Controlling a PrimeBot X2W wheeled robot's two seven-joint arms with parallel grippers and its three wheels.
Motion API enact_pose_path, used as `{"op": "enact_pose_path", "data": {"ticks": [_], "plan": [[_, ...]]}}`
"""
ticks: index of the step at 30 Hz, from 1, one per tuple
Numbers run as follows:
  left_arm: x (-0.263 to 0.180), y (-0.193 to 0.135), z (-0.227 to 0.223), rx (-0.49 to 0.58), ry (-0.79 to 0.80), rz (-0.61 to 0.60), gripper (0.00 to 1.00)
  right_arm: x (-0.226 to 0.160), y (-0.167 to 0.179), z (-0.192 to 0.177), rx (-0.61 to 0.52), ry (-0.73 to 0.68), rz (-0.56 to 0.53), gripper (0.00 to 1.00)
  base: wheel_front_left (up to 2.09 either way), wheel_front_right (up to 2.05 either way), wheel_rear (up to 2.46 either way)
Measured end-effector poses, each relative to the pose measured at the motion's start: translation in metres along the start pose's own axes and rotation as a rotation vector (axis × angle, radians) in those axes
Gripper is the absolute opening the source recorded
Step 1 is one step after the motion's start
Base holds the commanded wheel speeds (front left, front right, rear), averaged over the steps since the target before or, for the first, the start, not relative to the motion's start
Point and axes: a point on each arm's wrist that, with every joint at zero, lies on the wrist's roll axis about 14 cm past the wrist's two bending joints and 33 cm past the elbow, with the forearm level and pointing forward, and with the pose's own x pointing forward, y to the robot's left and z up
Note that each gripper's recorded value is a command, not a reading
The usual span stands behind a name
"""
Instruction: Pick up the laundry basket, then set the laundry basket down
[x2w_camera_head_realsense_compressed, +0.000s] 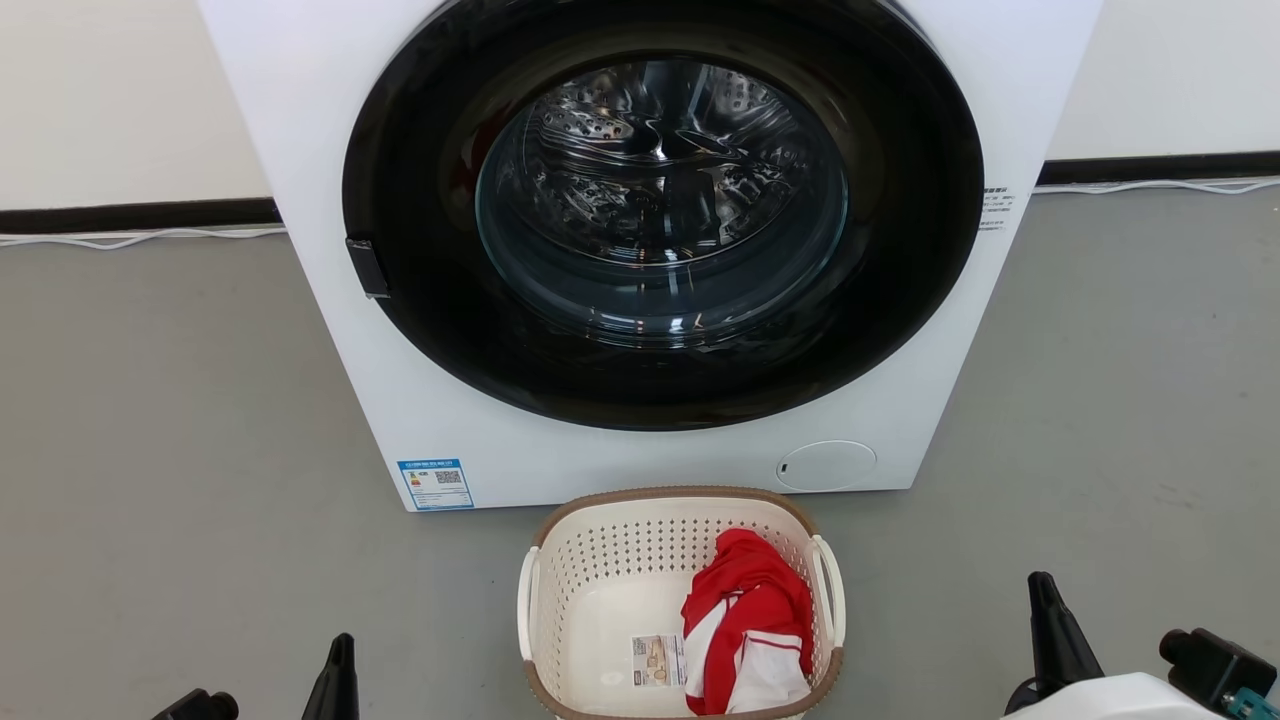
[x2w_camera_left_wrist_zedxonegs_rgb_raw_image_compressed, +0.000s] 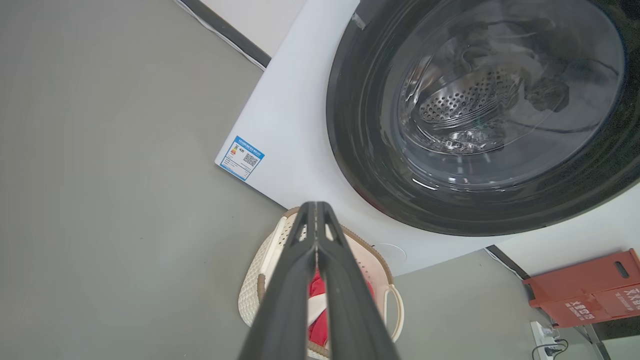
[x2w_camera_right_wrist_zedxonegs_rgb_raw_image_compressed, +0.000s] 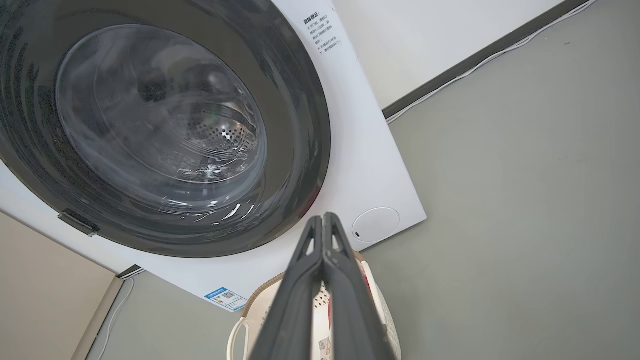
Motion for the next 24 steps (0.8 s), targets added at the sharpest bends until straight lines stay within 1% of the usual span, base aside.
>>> {"op": "enact_pose_path", "data": {"ticks": [24], "plan": [[0.007,-0.01,0.005,-0.239,0.018,-0.023,0.0,0.006,0.0,0.009,0.29,-0.007,-0.016,0.0,0.0,0.0,0.0]]}}
